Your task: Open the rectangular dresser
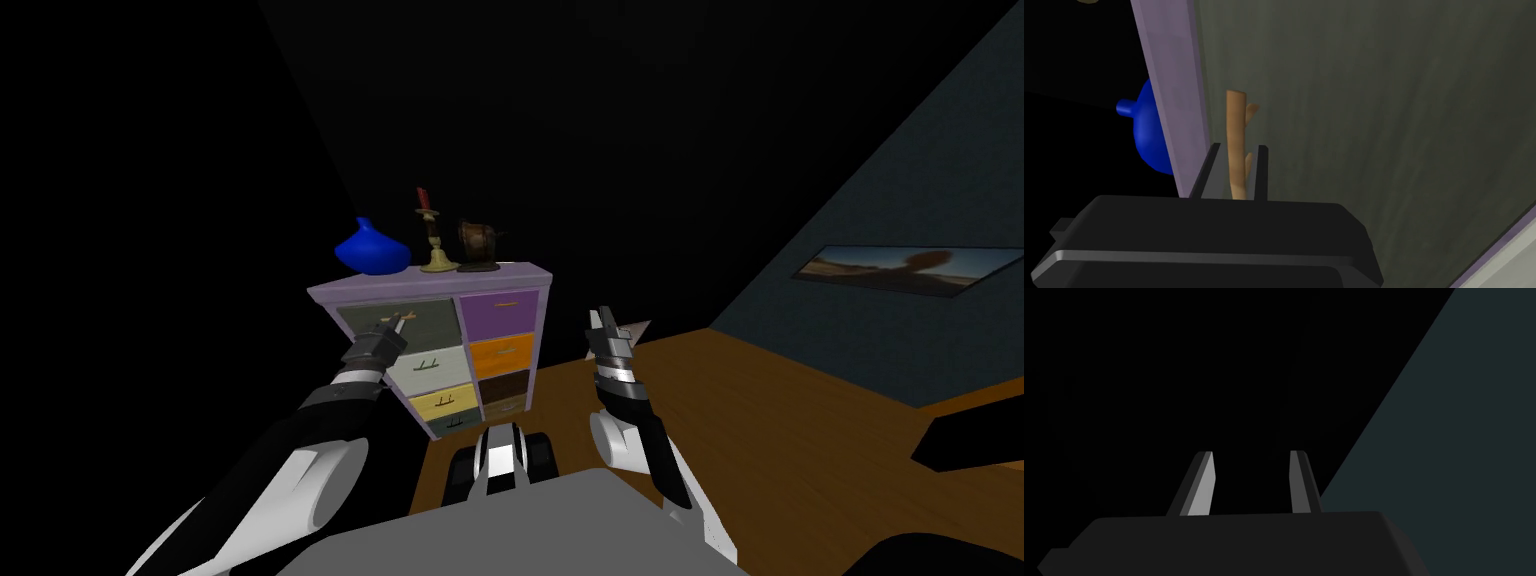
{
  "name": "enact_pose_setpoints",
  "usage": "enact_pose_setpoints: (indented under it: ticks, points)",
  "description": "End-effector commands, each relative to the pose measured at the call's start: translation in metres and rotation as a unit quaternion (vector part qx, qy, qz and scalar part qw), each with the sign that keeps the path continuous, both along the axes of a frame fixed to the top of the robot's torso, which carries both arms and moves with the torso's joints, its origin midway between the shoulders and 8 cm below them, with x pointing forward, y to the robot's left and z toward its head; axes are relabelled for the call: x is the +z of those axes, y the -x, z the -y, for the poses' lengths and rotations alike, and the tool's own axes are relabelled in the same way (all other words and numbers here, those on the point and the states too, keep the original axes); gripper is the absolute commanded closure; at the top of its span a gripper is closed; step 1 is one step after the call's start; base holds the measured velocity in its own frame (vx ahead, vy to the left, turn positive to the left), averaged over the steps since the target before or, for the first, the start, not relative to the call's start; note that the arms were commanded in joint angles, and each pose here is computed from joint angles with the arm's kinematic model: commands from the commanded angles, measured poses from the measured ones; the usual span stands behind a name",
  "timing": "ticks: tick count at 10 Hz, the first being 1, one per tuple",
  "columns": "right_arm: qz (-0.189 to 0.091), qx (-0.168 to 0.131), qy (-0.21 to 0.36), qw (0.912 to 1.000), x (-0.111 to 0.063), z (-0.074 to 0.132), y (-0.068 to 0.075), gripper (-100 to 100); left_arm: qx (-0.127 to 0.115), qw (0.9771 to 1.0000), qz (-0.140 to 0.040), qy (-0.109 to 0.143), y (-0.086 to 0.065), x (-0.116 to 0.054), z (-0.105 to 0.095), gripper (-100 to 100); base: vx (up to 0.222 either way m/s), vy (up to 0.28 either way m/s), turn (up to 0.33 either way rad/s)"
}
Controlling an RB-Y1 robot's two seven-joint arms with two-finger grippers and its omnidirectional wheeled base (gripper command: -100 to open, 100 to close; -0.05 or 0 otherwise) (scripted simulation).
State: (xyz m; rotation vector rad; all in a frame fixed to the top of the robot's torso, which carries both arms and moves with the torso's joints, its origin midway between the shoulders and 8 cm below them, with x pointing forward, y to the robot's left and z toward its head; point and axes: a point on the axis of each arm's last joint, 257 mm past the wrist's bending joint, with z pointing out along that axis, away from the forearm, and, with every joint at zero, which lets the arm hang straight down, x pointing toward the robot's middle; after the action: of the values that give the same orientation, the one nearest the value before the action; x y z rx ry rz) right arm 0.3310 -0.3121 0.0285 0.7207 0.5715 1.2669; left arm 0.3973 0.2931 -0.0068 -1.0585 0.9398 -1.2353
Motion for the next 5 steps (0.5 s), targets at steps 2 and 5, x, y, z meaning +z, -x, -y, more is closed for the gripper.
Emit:
enact_pose_setpoints:
  ticks: [2, 5]
  points:
    - [0.0, 0.0, 0.0, 1.0, 0.0001, 0.0, 0.0, 0, -0.003, 0.9999, -0.01, 0.001, 0.006, -0.0026, 0.0017, 100, -0.165, -0.024, 0.021]
    - [0.0, 0.0, 0.0, 1.0, 0.0, 0.0, 0.0, 0, -0.004, 0.9999, -0.01, 0.0, 0.0091, -0.0014, 0.0029, 100, -0.127, -0.011, 0.01]
